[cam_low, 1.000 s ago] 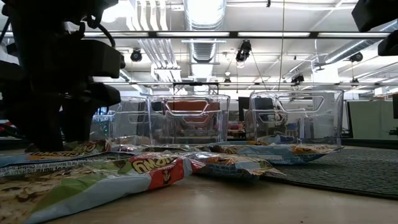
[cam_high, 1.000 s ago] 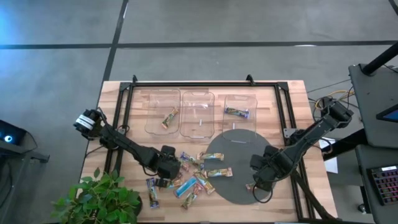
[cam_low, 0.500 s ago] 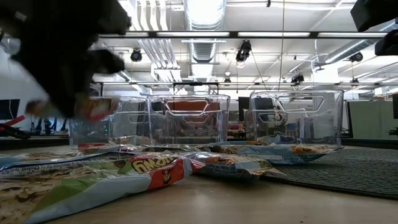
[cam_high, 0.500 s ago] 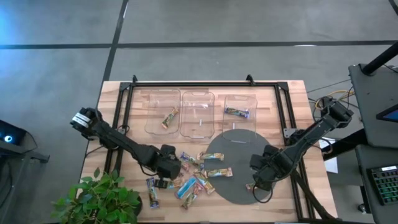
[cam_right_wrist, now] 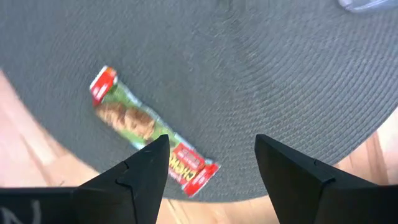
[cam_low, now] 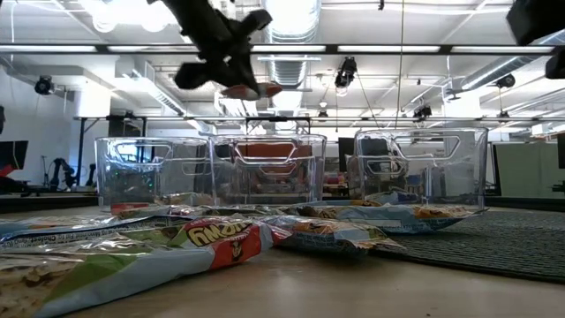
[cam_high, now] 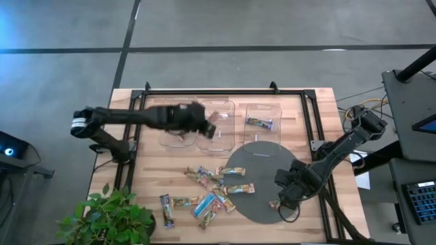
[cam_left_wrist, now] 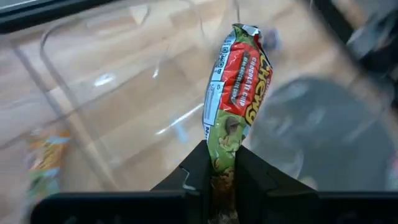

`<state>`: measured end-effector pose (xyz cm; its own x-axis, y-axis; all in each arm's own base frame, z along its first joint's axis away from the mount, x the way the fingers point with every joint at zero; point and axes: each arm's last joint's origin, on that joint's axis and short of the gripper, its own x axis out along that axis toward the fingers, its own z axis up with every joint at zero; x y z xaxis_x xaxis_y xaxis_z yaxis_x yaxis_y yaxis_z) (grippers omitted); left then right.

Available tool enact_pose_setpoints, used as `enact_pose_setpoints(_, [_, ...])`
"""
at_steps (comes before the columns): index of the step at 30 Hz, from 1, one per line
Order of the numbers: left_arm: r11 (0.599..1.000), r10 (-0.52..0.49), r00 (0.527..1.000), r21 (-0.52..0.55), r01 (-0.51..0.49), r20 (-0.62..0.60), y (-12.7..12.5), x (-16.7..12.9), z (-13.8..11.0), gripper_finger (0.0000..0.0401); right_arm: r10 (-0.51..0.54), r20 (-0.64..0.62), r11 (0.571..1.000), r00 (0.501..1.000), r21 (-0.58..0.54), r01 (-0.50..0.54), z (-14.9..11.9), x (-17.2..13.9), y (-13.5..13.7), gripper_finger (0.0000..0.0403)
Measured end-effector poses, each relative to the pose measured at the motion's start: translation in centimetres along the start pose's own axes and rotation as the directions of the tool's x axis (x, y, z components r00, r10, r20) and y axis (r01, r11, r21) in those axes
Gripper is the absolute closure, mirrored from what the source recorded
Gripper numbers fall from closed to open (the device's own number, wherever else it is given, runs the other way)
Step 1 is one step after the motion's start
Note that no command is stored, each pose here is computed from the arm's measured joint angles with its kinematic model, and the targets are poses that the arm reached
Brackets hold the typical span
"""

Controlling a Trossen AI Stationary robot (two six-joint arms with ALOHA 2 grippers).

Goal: Pick and place Granola Bars by type
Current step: Put the red granola bar into the middle transparent bin

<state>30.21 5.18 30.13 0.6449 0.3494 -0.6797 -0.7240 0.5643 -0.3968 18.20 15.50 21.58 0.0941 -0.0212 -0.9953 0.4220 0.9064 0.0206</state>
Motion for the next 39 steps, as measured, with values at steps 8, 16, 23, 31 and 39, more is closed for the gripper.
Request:
enact_pose_setpoints(8, [0.976,-0.078,0.996,-0.206,0.069,-0.037,2.1,4.6,2.4,0.0334,0.011,-0.009,0.997,1.000,-0.077,-0.012,-1.8,-0.1,0.8,0.0177])
enact_pose_setpoints(16, [0.987,0.013,0.995,-0.159,-0.028,-0.095,2.6,7.9,1.1,0.0317,0.012,-0.009,0.994,1.000,-0.108,-0.013,-2.1,-0.2,0.9,0.0177])
enact_pose_setpoints(23, [0.996,-0.083,0.994,-0.037,0.080,-0.071,0.4,4.7,0.7,0.0316,0.045,0.002,0.945,0.999,-0.324,-0.042,-2.0,0.0,1.1,0.0177])
enact_pose_setpoints(31, [0.977,-0.197,0.979,0.077,0.200,-0.045,-2.5,-2.9,-1.9,0.0316,0.056,-0.096,0.871,0.994,-0.481,-0.096,-2.1,2.5,1.8,0.0177])
enact_pose_setpoints(39, [0.986,-0.163,0.983,0.035,0.160,0.088,-3.6,-8.0,-4.7,0.0316,-0.007,-0.145,0.850,0.989,-0.522,-0.070,-2.2,5.7,3.6,0.0177])
